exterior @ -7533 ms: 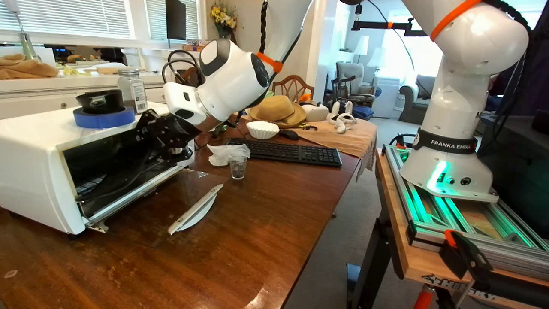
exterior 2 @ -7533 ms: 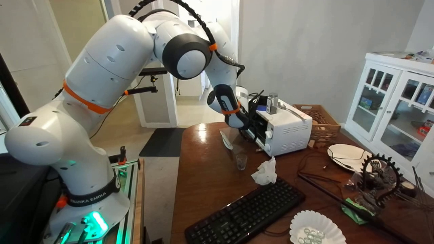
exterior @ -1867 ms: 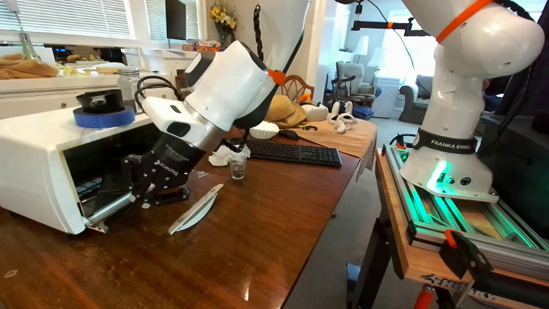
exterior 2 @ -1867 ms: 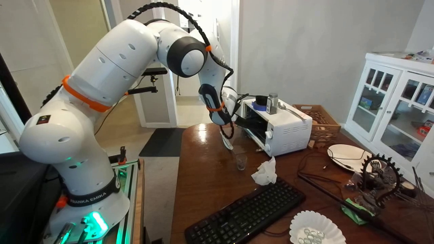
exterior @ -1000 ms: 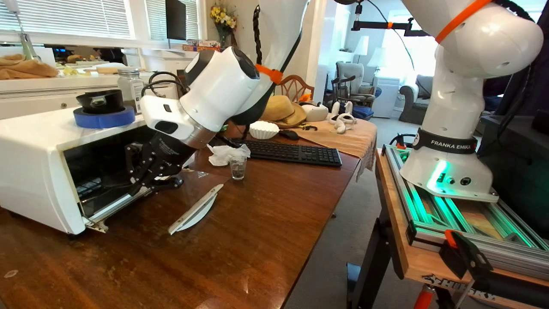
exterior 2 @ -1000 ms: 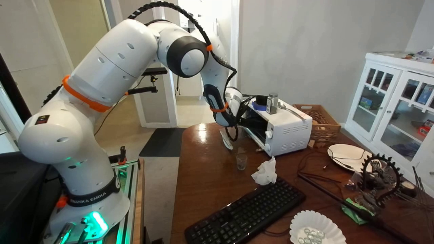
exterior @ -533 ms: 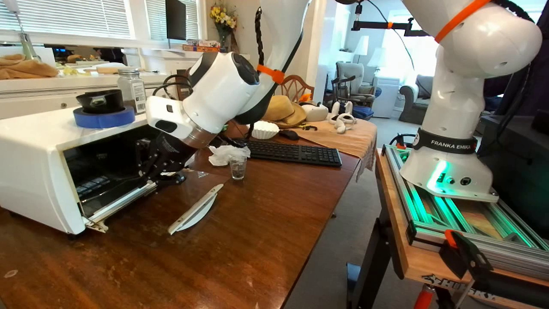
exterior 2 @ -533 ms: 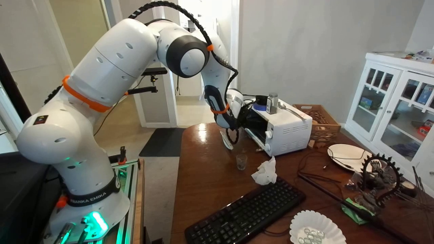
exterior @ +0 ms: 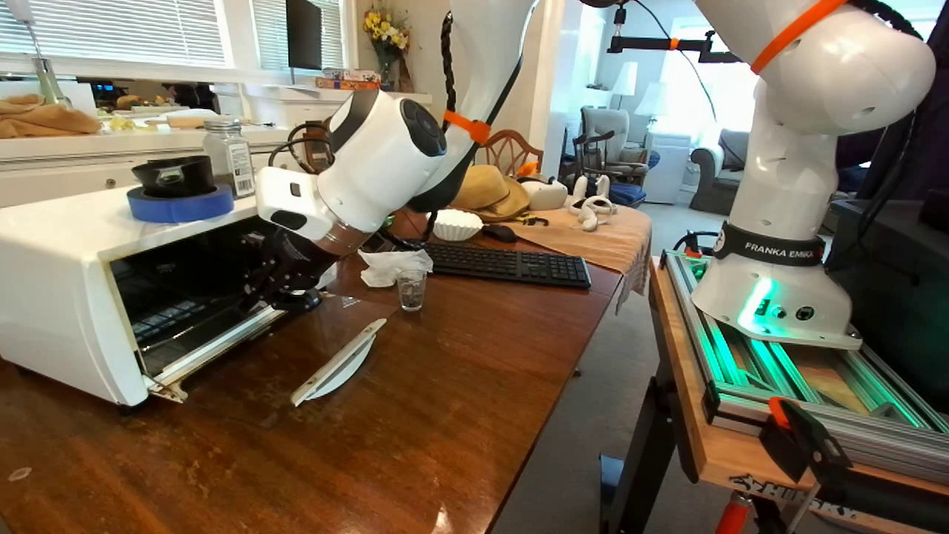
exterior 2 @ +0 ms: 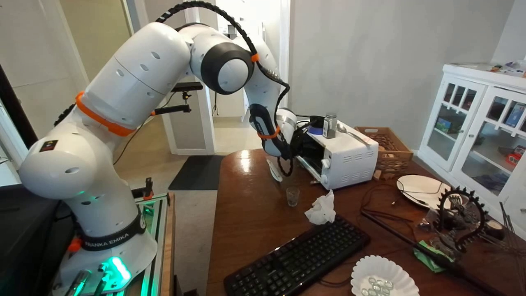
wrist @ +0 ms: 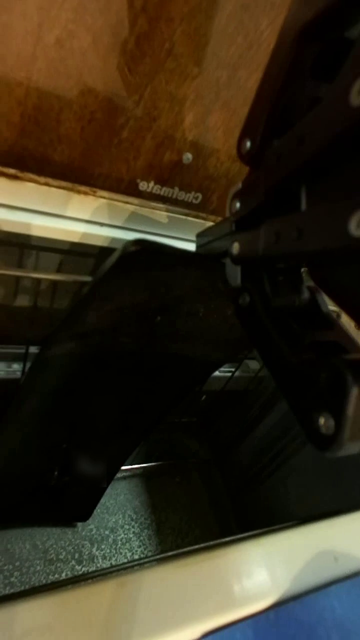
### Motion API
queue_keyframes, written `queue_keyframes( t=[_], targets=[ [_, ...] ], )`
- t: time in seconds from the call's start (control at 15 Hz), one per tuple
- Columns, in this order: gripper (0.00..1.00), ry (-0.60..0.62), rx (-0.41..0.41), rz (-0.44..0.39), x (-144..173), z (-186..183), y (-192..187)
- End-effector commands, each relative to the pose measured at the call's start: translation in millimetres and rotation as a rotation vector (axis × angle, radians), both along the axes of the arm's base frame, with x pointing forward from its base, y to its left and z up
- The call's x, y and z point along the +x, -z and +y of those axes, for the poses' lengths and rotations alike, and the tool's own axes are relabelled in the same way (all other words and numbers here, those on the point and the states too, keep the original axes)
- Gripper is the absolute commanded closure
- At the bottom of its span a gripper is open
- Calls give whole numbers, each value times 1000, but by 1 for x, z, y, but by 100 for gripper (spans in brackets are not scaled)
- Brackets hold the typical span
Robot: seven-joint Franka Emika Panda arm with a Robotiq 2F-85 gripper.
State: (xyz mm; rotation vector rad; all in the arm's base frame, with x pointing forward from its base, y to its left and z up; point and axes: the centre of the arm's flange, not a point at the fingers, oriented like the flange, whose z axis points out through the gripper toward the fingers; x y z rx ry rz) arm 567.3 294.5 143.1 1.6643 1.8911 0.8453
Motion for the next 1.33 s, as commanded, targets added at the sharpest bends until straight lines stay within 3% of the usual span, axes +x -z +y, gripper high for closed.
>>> queue_keyframes(
  t=[0.0,0.27,0.4,0.87,1.27],
  targets=[
    [100,9,-38,-18,0,-7,2],
    [100,8,-57,-24,2,-8,6],
    [100,-29,-22,1,-9,3,5],
    [100,-224,48,29,-89,60,-19],
    [100,-126,6,27,-113,75,-17]
  ],
)
